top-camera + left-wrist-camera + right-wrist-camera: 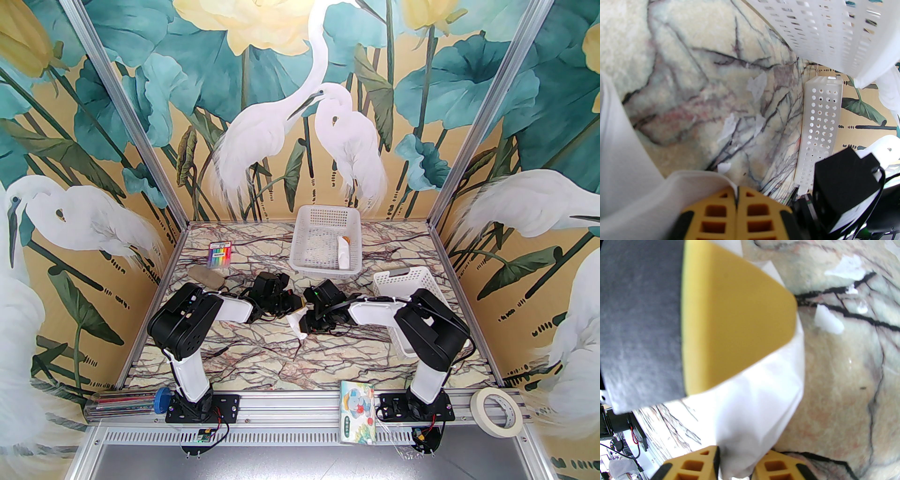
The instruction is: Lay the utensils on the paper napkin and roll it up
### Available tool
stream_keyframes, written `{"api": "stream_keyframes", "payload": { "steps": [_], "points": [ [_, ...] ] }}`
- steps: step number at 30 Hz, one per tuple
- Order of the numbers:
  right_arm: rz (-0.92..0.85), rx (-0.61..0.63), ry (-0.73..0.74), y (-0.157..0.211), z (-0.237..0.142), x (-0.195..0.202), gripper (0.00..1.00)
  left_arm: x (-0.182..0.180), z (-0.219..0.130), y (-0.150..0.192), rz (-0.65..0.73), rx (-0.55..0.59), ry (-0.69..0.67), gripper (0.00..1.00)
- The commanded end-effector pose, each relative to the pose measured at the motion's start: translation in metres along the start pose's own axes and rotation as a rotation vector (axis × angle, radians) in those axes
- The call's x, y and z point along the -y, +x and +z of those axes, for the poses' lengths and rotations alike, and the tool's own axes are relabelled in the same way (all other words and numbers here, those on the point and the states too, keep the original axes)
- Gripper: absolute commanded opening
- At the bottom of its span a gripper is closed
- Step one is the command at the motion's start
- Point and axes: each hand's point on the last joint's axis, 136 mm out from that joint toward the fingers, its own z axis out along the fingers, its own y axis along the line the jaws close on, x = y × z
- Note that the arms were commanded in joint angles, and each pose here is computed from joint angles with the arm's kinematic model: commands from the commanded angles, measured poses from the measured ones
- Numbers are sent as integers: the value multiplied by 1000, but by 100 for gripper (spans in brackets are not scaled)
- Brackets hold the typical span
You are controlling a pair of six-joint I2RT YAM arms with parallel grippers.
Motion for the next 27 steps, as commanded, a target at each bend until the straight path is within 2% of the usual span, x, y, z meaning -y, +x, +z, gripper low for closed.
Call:
{"api": "stream_keyframes", "payload": {
  "steps": [1, 9, 12, 17, 22, 27],
  "points": [
    [30, -76, 65, 26, 5, 17, 25, -15, 0, 3, -28, 7, -50, 0],
    [57, -137, 105, 43, 6, 28, 20, 2, -3, -3, -12, 13, -14, 0],
    [66, -153, 115, 51, 8, 33, 19, 14, -6, -8, 9, 18, 3, 4],
    [76, -172, 127, 61, 10, 41, 11, 36, -19, -17, 61, 33, 9, 11],
    [72, -171, 140, 65, 9, 47, 0, 58, -47, -27, 128, 70, -8, 20],
    [65, -124, 82, 57, 6, 40, 0, 61, -87, -33, 147, 142, -36, 30]
  ]
}}
